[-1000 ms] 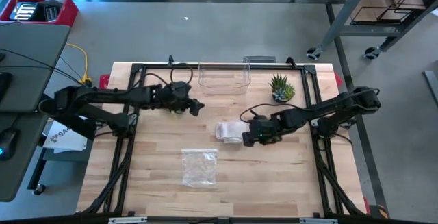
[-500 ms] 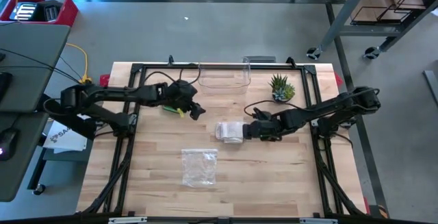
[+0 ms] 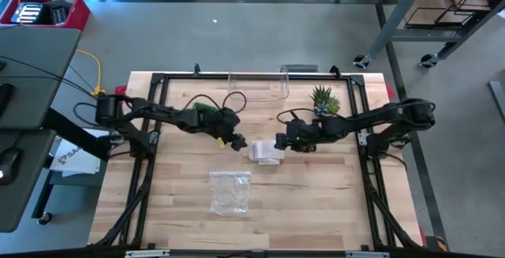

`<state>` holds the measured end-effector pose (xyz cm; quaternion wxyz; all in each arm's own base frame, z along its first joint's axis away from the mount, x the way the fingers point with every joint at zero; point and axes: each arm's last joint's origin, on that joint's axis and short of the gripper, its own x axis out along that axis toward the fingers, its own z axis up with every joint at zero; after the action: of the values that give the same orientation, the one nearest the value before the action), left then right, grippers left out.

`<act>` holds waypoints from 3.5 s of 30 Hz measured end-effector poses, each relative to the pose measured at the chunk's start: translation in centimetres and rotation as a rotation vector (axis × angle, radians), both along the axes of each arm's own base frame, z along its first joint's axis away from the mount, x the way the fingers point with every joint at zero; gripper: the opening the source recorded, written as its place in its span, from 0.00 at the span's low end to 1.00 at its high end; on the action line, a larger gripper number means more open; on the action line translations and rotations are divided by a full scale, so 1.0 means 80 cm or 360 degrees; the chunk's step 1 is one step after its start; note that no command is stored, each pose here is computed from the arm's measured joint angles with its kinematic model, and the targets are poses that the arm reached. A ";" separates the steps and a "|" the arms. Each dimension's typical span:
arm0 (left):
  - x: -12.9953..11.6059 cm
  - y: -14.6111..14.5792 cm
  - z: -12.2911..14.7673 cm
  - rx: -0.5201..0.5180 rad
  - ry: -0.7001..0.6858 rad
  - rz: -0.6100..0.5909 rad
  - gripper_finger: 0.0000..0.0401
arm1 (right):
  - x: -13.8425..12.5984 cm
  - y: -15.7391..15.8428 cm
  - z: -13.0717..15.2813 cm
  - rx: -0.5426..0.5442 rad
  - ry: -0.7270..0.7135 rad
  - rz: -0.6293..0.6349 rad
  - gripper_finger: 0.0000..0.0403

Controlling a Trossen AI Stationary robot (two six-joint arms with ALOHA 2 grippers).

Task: Roll bandage
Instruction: Put the rolled bandage into the transparent zip bag

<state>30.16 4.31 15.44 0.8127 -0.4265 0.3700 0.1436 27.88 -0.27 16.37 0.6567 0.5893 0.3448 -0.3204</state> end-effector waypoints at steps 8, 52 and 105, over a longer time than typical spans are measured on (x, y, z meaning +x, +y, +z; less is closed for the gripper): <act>0.015 -0.015 -0.031 -0.0079 0.0047 0.0047 0.56 | -0.008 -0.002 -0.023 0.0034 -0.0100 0.0007 0.96; 0.128 -0.049 -0.055 0.0074 -0.0424 -0.0407 0.56 | 0.031 0.006 -0.044 0.0134 -0.0439 0.0192 0.96; 0.110 -0.031 -0.023 0.0390 -0.0224 -0.0210 0.56 | 0.032 0.003 -0.043 0.0010 -0.0455 0.0105 0.11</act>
<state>38.92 1.84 13.61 0.8903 -0.3078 0.3192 0.1037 30.42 -0.01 12.96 0.7074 0.6193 0.2680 -0.2102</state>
